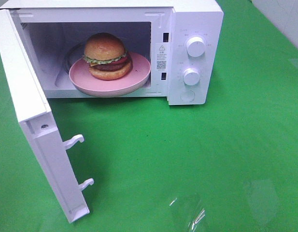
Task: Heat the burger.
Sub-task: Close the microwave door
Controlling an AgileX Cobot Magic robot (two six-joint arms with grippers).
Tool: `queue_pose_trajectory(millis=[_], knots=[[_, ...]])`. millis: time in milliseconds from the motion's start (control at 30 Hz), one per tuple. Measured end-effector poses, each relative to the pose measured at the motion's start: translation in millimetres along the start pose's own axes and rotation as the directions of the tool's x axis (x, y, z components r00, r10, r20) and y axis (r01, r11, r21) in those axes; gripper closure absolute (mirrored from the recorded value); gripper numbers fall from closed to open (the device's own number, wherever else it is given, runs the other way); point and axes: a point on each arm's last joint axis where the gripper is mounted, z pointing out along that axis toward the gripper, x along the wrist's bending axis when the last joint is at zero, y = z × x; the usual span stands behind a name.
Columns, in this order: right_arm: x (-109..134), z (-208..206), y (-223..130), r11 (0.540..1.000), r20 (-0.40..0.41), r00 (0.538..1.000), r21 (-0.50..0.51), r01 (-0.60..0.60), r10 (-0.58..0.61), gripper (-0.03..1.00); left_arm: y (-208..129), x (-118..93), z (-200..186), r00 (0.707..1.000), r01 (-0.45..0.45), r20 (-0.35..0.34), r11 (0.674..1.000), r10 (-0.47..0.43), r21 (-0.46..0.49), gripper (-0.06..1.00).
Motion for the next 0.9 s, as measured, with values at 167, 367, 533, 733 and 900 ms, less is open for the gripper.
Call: queue_pose_trajectory(millis=[167,367,533,733,900], knots=[[0.0,-1.0,-0.7,1.000,0.000,1.000,-0.005,0.000,0.000,0.47,0.0,0.0,0.0,1.000,0.000,0.000,1.000,0.000,0.000,0.94],[-0.4,0.3,-1.7,1.000,0.004,1.000,-0.001,0.003,-0.003,0.47,0.0,0.0,0.0,1.000,0.000,0.000,1.000,0.000,0.000,0.94],[-0.4,0.3,-1.7,1.000,0.004,1.000,-0.001,0.003,-0.003,0.47,0.0,0.0,0.0,1.000,0.000,0.000,1.000,0.000,0.000,0.94],[-0.4,0.3,-1.7,1.000,0.004,1.000,-0.001,0.003,-0.003,0.47,0.0,0.0,0.0,1.000,0.000,0.000,1.000,0.000,0.000,0.94],[-0.4,0.3,-1.7,1.000,0.004,1.000,-0.001,0.003,-0.003,0.47,0.0,0.0,0.0,1.000,0.000,0.000,1.000,0.000,0.000,0.94]])
